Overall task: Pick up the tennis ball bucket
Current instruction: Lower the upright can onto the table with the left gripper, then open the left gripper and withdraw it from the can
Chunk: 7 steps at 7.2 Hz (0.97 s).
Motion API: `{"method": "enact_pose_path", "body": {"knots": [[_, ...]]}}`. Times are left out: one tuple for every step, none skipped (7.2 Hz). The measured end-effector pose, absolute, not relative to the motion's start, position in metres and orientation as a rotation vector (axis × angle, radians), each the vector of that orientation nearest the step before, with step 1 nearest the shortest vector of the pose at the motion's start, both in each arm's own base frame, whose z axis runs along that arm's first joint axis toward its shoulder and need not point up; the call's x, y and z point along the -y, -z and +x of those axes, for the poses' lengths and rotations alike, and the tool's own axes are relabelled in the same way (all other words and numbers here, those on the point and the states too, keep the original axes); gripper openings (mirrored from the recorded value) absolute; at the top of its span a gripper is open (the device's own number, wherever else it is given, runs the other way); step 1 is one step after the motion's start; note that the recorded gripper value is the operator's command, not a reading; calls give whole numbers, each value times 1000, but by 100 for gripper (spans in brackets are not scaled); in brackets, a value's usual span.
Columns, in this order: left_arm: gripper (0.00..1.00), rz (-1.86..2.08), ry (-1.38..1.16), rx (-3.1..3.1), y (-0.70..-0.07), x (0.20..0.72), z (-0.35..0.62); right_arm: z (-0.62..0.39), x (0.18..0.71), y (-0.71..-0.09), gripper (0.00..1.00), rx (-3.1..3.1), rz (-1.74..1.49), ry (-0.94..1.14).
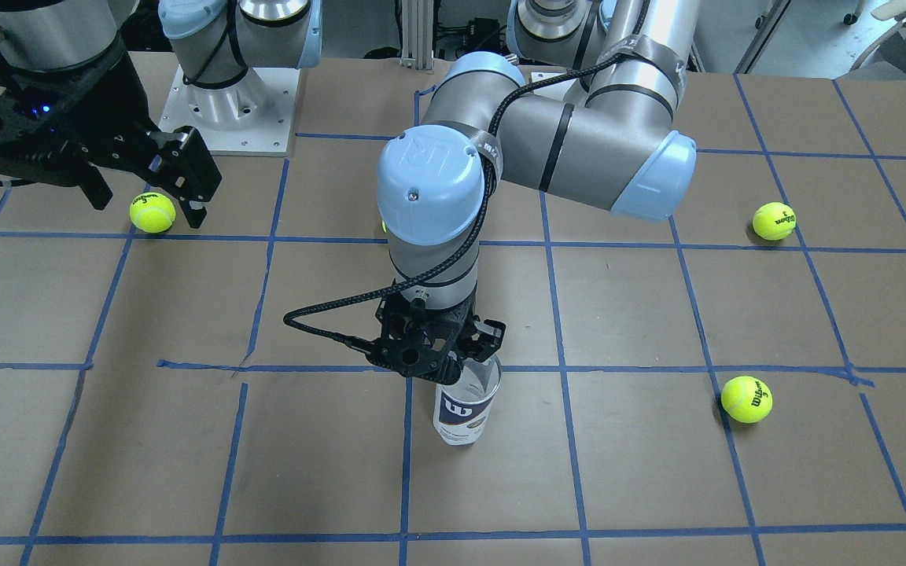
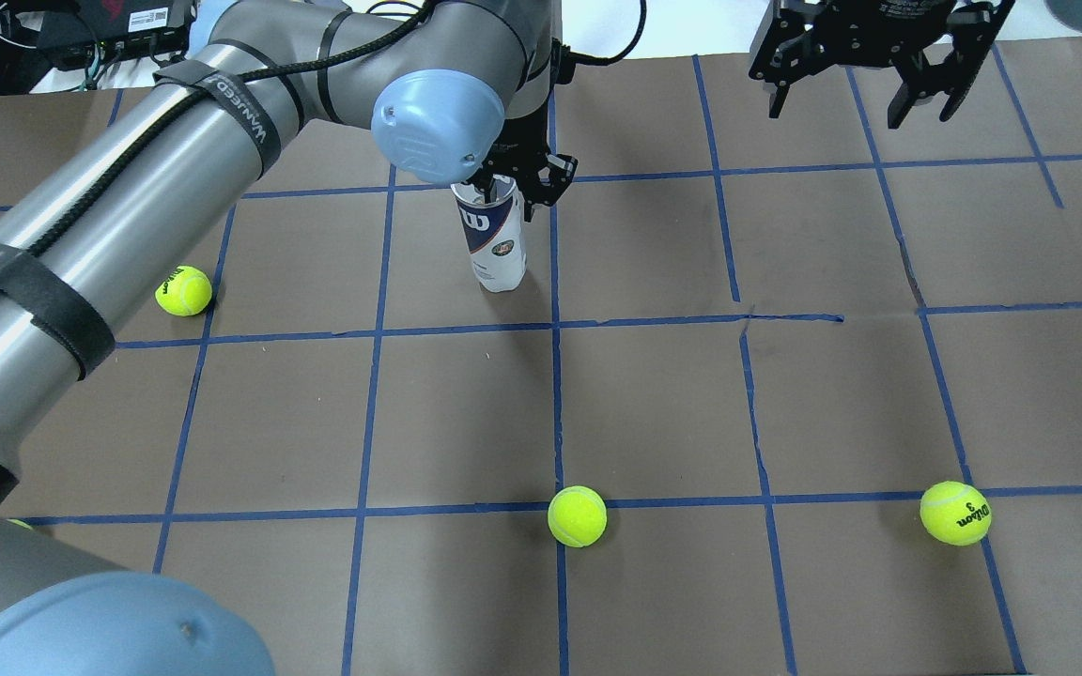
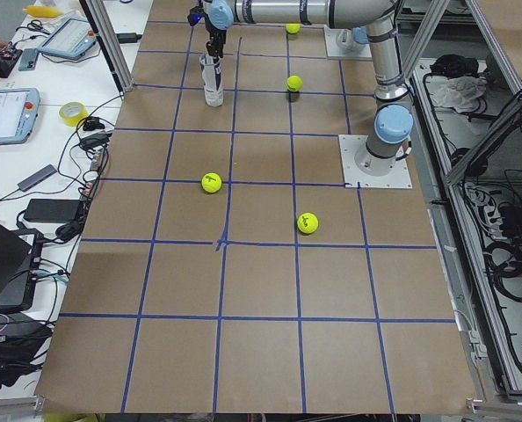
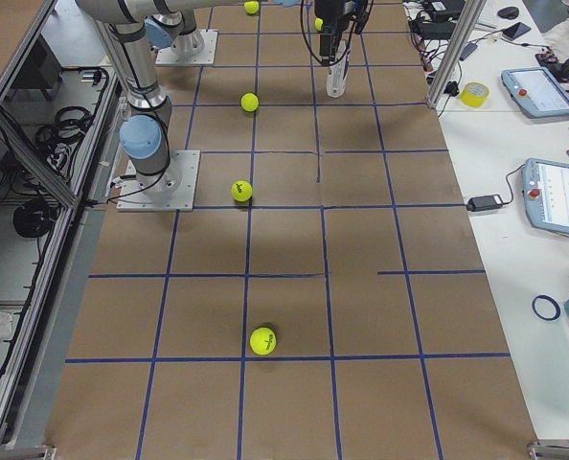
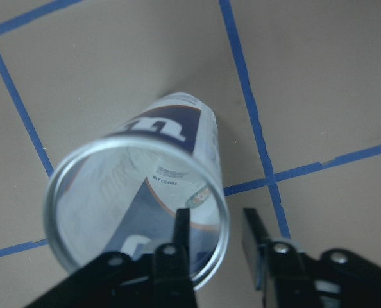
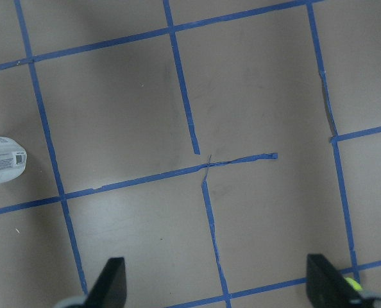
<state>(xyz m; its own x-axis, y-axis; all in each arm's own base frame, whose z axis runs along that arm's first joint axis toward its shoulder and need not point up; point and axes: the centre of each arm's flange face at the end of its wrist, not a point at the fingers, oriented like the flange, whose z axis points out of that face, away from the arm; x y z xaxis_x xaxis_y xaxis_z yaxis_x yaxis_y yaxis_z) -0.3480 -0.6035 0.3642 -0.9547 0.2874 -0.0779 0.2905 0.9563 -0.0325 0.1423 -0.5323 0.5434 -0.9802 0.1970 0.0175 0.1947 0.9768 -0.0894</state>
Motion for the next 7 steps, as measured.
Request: {"method": "enact_pose_path", "body": {"knots": [[100, 443, 131, -3041, -384, 599, -349, 142, 532, -543, 100, 3097, -307, -136], [100, 439, 211, -3043, -410, 591, -348, 142, 532, -543, 100, 3097, -307, -136], [100, 429, 277, -3043, -439, 578, -344, 142, 532, -543, 100, 3097, -308, -136], [100, 408, 315, -3044, -470, 558, -335, 142, 532, -543, 100, 3097, -308, -136], [100, 353, 337, -3052, -496, 534, -324, 142, 532, -543, 100, 3097, -308, -136], [100, 259, 344, -3069, -509, 511, -312, 142, 532, -543, 100, 3097, -308, -136], [100, 173, 329, -3085, -509, 490, -299, 142, 532, -543, 100, 3097, -309, -136]]}}
